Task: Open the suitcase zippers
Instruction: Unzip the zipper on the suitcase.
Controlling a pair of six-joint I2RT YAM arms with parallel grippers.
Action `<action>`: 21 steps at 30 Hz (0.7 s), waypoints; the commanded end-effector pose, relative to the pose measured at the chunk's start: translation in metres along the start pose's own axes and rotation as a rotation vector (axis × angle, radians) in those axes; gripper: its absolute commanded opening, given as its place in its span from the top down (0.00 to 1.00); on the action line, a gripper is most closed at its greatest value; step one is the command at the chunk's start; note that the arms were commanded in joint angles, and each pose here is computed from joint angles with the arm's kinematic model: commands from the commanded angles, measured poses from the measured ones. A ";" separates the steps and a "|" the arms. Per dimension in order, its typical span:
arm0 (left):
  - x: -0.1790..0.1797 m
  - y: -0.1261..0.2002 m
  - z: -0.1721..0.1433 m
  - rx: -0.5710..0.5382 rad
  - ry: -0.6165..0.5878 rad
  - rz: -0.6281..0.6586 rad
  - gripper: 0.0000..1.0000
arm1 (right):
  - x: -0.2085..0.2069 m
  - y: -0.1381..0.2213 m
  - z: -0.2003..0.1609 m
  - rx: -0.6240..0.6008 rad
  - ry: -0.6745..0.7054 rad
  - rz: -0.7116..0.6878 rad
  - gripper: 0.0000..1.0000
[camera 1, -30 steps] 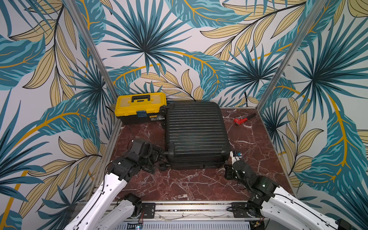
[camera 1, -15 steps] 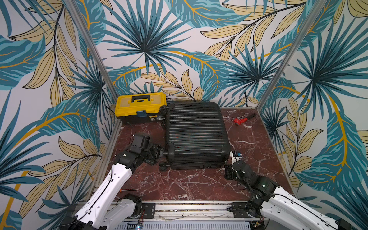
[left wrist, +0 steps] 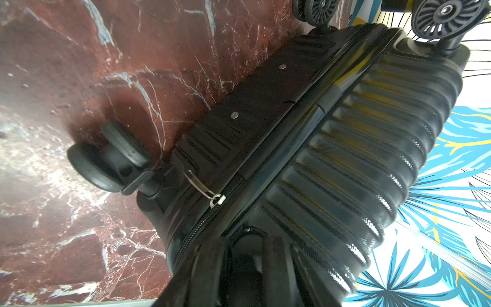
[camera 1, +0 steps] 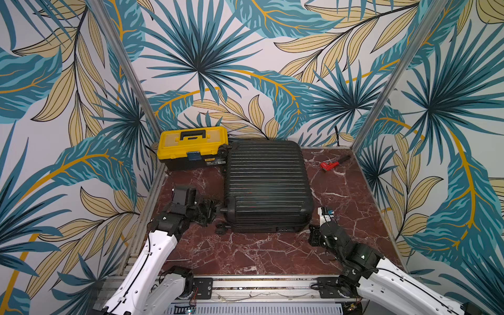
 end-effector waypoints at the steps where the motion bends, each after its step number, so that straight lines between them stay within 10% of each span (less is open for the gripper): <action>1: 0.020 0.004 0.010 -0.057 -0.060 0.093 0.75 | -0.008 -0.004 0.007 -0.040 0.018 -0.076 1.00; 21: 0.018 0.008 0.011 -0.035 -0.179 0.149 0.75 | 0.004 -0.035 0.068 -0.198 0.017 0.136 1.00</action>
Point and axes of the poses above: each gripper's point midway between its finger pads, its own y axis back along the fingers, its own x axis along the line the jaws close on, z = x × y, the point moved 6 cm from there along y, back along the fingers, and after that the axes turned 1 degree about y, right-handed, at the moved point
